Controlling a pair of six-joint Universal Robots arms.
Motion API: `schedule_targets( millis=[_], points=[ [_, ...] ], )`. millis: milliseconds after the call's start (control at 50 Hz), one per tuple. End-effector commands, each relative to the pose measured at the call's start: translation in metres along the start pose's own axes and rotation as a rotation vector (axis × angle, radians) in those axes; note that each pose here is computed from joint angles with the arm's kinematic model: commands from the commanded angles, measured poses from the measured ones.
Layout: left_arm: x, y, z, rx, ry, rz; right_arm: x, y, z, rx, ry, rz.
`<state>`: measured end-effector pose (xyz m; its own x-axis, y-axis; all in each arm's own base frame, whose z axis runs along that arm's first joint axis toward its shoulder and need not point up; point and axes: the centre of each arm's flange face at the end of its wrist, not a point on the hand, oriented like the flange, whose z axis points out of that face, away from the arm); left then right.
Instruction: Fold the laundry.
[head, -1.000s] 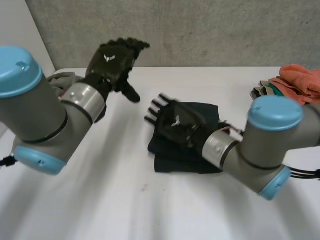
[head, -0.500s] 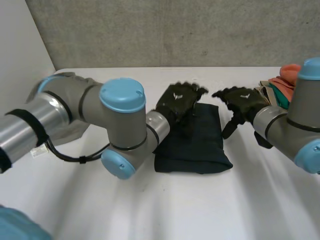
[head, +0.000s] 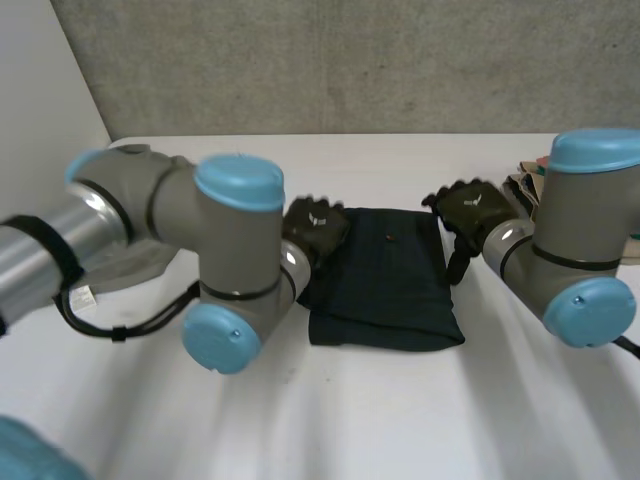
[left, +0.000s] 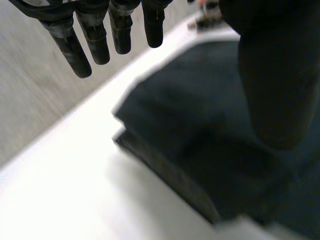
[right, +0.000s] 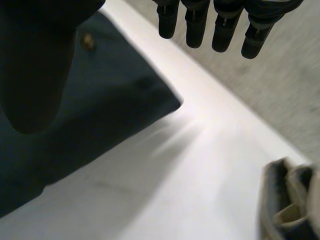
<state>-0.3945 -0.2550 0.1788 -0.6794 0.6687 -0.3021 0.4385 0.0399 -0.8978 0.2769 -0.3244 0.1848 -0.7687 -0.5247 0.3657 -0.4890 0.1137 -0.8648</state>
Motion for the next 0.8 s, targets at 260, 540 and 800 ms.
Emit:
schedule_targets(
  millis=[260, 540, 800],
  points=[
    [-0.013, -0.098, -0.053, 0.344, 0.439, -0.183, -0.076, 0.047, -0.080, 0.114, -0.085, -0.084],
    [-0.003, -0.094, -0.058, 0.329, 0.505, -0.207, -0.096, 0.069, -0.032, 0.243, -0.030, -0.091],
    [-0.004, -0.099, -0.064, 0.344, 0.504, -0.204, -0.084, 0.047, 0.015, 0.329, 0.047, -0.073]
  ],
)
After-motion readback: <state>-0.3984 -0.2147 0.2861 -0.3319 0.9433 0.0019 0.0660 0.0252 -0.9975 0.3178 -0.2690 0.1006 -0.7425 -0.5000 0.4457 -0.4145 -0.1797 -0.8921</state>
